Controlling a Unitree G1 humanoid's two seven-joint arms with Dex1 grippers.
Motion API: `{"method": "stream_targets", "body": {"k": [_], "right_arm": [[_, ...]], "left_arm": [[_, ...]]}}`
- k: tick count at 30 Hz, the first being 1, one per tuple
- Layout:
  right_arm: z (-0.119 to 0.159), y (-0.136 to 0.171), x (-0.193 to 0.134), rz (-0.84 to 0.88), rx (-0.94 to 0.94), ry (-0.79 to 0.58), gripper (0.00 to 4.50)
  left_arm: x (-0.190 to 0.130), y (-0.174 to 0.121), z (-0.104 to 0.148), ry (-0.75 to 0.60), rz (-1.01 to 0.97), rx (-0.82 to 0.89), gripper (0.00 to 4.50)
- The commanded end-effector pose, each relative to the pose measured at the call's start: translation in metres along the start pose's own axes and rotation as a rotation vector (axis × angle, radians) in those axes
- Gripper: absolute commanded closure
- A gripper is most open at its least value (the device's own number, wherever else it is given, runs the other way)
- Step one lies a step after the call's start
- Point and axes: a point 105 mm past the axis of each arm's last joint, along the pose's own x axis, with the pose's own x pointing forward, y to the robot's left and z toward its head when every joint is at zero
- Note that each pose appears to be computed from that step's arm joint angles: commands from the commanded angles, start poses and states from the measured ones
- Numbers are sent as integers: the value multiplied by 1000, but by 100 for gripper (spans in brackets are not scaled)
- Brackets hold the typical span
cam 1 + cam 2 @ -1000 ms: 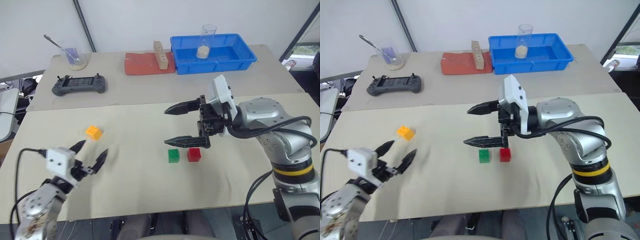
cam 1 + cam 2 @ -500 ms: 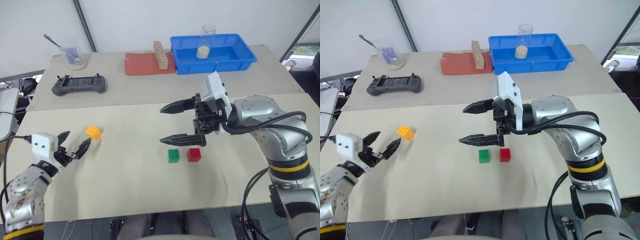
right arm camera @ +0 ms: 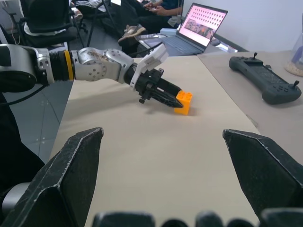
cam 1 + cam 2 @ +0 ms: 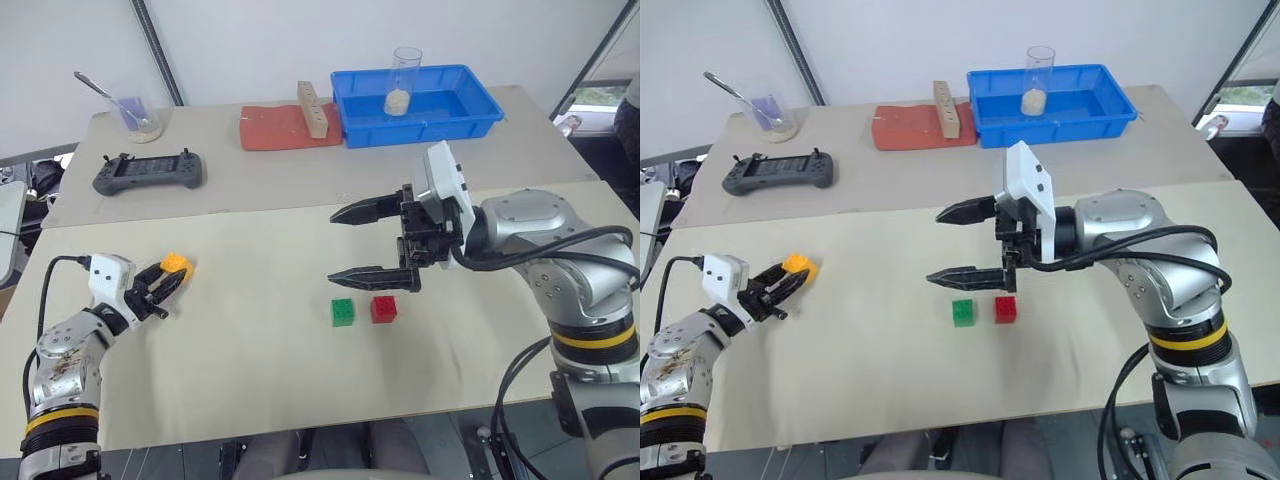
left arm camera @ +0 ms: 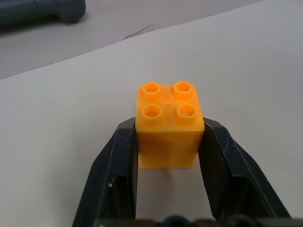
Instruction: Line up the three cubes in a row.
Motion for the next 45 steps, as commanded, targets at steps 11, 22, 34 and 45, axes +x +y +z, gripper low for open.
{"method": "stream_targets", "body": {"k": [11, 22, 34, 45], "right_arm": [[-11, 11, -26, -34, -91, 100, 0], [-36, 27, -46, -66, -46, 221, 0], [-33, 29, -42, -95, -42, 208, 0], [-30, 25, -39, -90, -37, 202, 0]], "left_arm": [[36, -139, 61, -110, -611, 215, 321], [35, -186, 30, -18, -966, 299, 321], [42, -173, 20, -6, -971, 320, 321], [42, -174, 13, 1, -980, 319, 7]]}}
